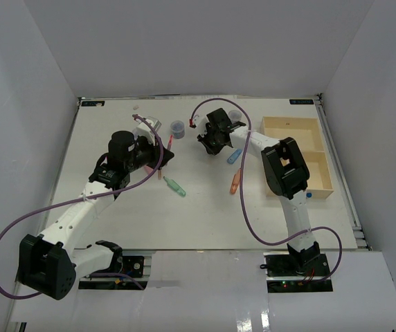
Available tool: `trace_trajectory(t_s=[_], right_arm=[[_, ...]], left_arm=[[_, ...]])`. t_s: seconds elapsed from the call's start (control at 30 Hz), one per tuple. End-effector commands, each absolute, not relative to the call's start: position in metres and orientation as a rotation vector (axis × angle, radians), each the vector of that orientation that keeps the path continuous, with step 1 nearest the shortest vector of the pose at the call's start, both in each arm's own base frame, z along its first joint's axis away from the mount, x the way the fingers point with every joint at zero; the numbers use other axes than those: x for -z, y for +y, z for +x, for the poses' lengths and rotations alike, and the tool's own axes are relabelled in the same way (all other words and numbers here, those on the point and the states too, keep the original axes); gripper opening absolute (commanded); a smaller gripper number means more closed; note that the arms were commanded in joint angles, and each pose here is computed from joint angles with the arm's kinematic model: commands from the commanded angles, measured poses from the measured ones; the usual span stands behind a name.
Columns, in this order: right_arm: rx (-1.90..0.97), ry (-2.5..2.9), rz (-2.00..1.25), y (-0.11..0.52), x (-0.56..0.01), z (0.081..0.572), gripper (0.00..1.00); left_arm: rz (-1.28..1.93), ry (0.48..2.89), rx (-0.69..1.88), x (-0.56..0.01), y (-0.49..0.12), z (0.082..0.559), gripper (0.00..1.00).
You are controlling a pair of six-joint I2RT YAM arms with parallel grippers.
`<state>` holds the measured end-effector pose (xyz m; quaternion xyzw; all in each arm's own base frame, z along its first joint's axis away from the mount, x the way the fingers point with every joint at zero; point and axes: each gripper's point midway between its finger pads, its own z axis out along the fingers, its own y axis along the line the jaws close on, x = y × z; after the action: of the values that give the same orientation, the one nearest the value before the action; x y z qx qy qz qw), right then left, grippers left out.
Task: Sort the stationery into containers
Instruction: Close the pen cap on the pen.
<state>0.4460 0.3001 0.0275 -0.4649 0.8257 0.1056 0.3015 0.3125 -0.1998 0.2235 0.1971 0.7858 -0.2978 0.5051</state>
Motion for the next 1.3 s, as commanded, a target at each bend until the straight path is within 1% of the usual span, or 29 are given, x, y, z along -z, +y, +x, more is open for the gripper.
trace_trajectory(t_s=[0.0, 0.17, 0.2, 0.27, 0.37, 0.4, 0.47, 0.5, 0.53, 0.57, 0.63, 0.7, 0.73, 0.87, 0.9, 0.97, 1.0, 1.03, 1.07, 1.2, 1.23, 1.27], right_arm=[[-0.240, 2.174, -1.229, 0.294, -0.055, 0.448, 0.16], [-0.278, 2.114, -1.185, 0.304, -0.088, 0.450, 0.14], [-0.290, 2.079, -1.164, 0.308, -0.105, 0.451, 0.12], [-0.321, 2.050, -1.141, 0.312, -0.123, 0.448, 0.12], [-0.370, 1.981, -1.081, 0.317, -0.169, 0.445, 0.12], [-0.398, 1.947, -1.037, 0.318, -0.194, 0.441, 0.10], [-0.443, 1.886, -0.995, 0.323, -0.223, 0.435, 0.09], [-0.476, 1.831, -0.950, 0.324, -0.254, 0.427, 0.09], [-0.507, 1.809, -0.938, 0.325, -0.261, 0.419, 0.09], [-0.535, 1.712, -0.899, 0.325, -0.299, 0.413, 0.09], [-0.612, 1.672, -0.838, 0.326, -0.319, 0.399, 0.09], [-0.675, 1.532, -0.780, 0.324, -0.367, 0.383, 0.09], [-0.729, 1.503, -0.756, 0.326, -0.378, 0.374, 0.09], [-0.837, 1.295, -0.672, 0.322, -0.431, 0.343, 0.08], [-0.854, 1.306, -0.664, 0.321, -0.428, 0.339, 0.08], [-0.897, 1.214, -0.625, 0.318, -0.451, 0.326, 0.08], [-0.915, 1.214, -0.620, 0.320, -0.445, 0.322, 0.08], [-0.931, 1.163, -0.605, 0.319, -0.454, 0.317, 0.08], [-0.964, 1.169, -0.591, 0.320, -0.448, 0.312, 0.08], [-1.037, 1.097, -0.586, 0.327, -0.455, 0.292, 0.08], [-1.051, 1.099, -0.597, 0.330, -0.455, 0.289, 0.08], [-1.058, 1.100, -0.601, 0.332, -0.456, 0.286, 0.08]], left_arm=[[0.488, 1.881, 0.742, -0.227, -0.201, 0.308, 0.00], [0.492, 1.867, 0.755, -0.230, -0.202, 0.306, 0.00], [0.496, 1.856, 0.765, -0.233, -0.203, 0.305, 0.00], [0.500, 1.842, 0.780, -0.235, -0.205, 0.304, 0.00], [0.515, 1.824, 0.830, -0.239, -0.211, 0.298, 0.00], [0.513, 1.823, 0.849, -0.240, -0.212, 0.296, 0.00], [0.536, 1.796, 0.899, -0.245, -0.218, 0.290, 0.00], [0.545, 1.788, 0.921, -0.247, -0.221, 0.288, 0.00], [0.548, 1.789, 0.947, -0.248, -0.223, 0.285, 0.00], [0.570, 1.734, 0.975, -0.259, -0.227, 0.284, 0.00], [0.562, 1.719, 1.010, -0.264, -0.230, 0.283, 0.00], [0.569, 1.698, 1.049, -0.272, -0.236, 0.284, 0.00], [0.573, 1.695, 1.067, -0.275, -0.239, 0.284, 0.00], [0.626, 1.598, 1.138, -0.316, -0.252, 0.284, 0.00], [0.637, 1.574, 1.140, -0.322, -0.254, 0.285, 0.00], [0.662, 1.530, 1.144, -0.332, -0.259, 0.288, 0.00], [0.692, 1.501, 1.160, -0.339, -0.262, 0.285, 0.00], [0.708, 1.491, 1.168, -0.339, -0.263, 0.285, 0.00], [0.728, 1.466, 1.174, -0.340, -0.265, 0.283, 0.00], [0.788, 1.385, 1.194, -0.336, -0.264, 0.266, 0.00], [0.798, 1.393, 1.205, -0.323, -0.264, 0.261, 0.00], [0.811, 1.356, 1.197, -0.328, -0.262, 0.257, 0.00]])
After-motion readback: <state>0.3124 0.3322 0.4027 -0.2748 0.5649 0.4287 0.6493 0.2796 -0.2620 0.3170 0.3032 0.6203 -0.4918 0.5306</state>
